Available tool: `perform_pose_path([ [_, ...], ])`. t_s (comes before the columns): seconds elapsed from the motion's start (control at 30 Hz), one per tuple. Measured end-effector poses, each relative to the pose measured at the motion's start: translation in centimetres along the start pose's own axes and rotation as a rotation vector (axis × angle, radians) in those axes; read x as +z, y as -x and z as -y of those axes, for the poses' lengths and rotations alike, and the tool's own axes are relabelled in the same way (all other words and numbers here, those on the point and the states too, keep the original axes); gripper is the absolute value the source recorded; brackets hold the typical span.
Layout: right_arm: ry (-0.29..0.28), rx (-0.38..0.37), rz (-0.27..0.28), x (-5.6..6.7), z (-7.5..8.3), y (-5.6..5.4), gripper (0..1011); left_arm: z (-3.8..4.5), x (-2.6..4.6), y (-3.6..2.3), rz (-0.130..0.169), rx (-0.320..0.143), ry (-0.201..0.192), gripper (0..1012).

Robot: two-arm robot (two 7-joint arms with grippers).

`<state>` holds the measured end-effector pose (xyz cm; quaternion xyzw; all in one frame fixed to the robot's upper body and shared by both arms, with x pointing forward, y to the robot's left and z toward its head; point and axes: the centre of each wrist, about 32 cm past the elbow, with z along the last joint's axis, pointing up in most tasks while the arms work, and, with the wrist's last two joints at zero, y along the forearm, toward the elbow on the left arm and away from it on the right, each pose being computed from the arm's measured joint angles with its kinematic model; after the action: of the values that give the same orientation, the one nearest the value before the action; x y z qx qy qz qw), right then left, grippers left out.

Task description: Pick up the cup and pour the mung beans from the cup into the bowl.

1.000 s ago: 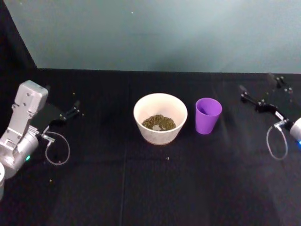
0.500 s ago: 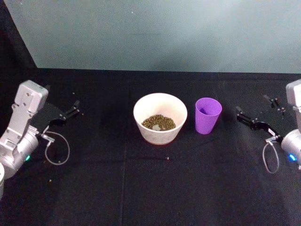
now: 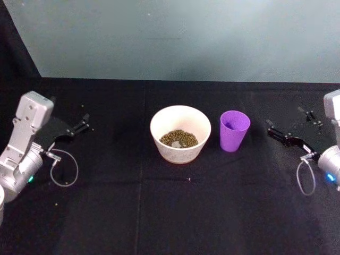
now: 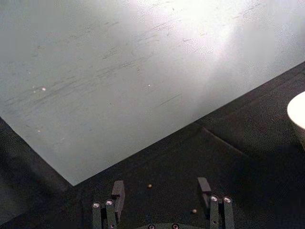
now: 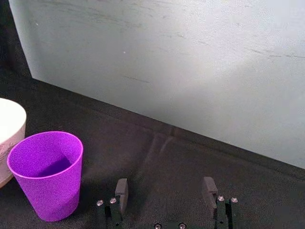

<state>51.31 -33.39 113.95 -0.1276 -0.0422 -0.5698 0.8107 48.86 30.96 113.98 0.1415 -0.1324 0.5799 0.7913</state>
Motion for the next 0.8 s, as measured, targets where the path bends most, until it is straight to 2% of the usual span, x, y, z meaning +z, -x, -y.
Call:
perform_pose_path([
  [0.8,-0.003,0.001,-0.002,0.03,0.02,-0.08,1003,0.0,0.0,0.0,0.0,0.0,0.0,1000],
])
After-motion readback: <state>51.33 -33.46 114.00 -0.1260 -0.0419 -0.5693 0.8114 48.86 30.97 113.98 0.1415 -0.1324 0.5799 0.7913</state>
